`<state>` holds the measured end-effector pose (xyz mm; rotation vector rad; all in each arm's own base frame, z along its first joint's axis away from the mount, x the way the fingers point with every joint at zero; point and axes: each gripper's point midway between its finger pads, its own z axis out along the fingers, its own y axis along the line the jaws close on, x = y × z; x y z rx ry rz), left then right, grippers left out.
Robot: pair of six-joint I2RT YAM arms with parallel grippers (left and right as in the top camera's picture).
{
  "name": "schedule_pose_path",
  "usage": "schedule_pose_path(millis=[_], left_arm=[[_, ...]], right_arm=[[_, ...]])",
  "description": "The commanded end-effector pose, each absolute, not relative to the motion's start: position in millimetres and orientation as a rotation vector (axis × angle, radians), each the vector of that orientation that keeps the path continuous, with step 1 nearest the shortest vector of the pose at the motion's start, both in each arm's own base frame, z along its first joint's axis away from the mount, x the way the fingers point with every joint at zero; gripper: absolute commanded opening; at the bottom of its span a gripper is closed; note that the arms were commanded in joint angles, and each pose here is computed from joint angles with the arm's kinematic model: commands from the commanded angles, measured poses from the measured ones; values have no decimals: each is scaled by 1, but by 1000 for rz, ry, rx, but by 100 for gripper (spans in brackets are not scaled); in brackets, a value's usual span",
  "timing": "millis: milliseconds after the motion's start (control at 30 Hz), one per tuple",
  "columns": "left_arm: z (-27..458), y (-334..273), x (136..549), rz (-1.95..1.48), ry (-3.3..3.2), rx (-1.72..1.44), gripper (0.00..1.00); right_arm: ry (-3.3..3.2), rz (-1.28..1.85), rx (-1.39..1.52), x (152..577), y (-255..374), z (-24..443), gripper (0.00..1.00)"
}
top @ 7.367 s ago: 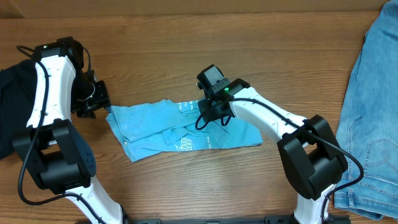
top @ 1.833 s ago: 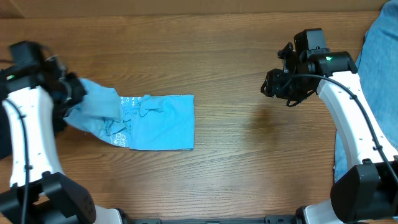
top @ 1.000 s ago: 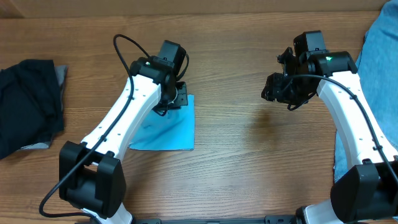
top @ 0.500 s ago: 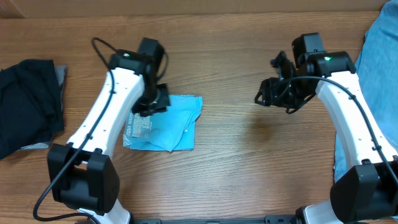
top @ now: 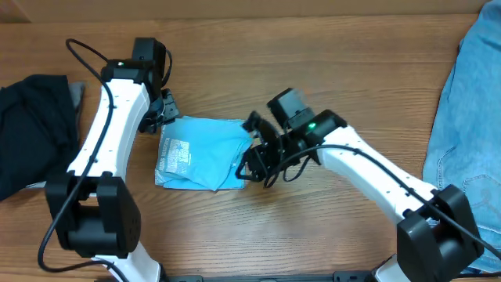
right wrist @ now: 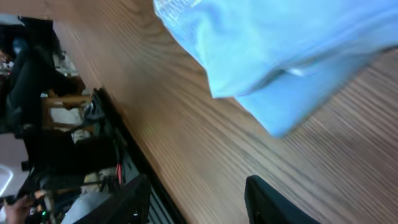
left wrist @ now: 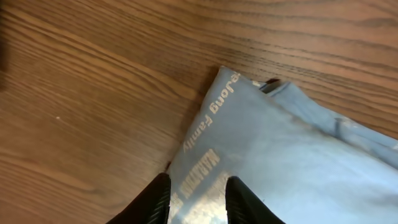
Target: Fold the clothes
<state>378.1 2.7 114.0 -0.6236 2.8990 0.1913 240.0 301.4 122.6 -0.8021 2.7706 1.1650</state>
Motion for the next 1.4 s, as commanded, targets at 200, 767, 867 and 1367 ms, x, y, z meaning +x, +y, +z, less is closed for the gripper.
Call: schedule_pose_path(millis=[200, 767, 867, 1367], left_arm=[[81, 10, 379, 284, 2986, -574, 33], [81, 10, 378, 287, 2995, -551, 33], [81, 10, 377, 288, 2998, -551, 33], [81, 10, 372, 298, 3021, -539, 33]], right_arm=[[2816, 1129, -684, 249, 332, 60, 54], [2770, 1249, -700, 255, 354, 38, 4], [2890, 1287, -687, 237, 343, 44, 4], [2859, 578, -563, 316, 287, 48, 10]])
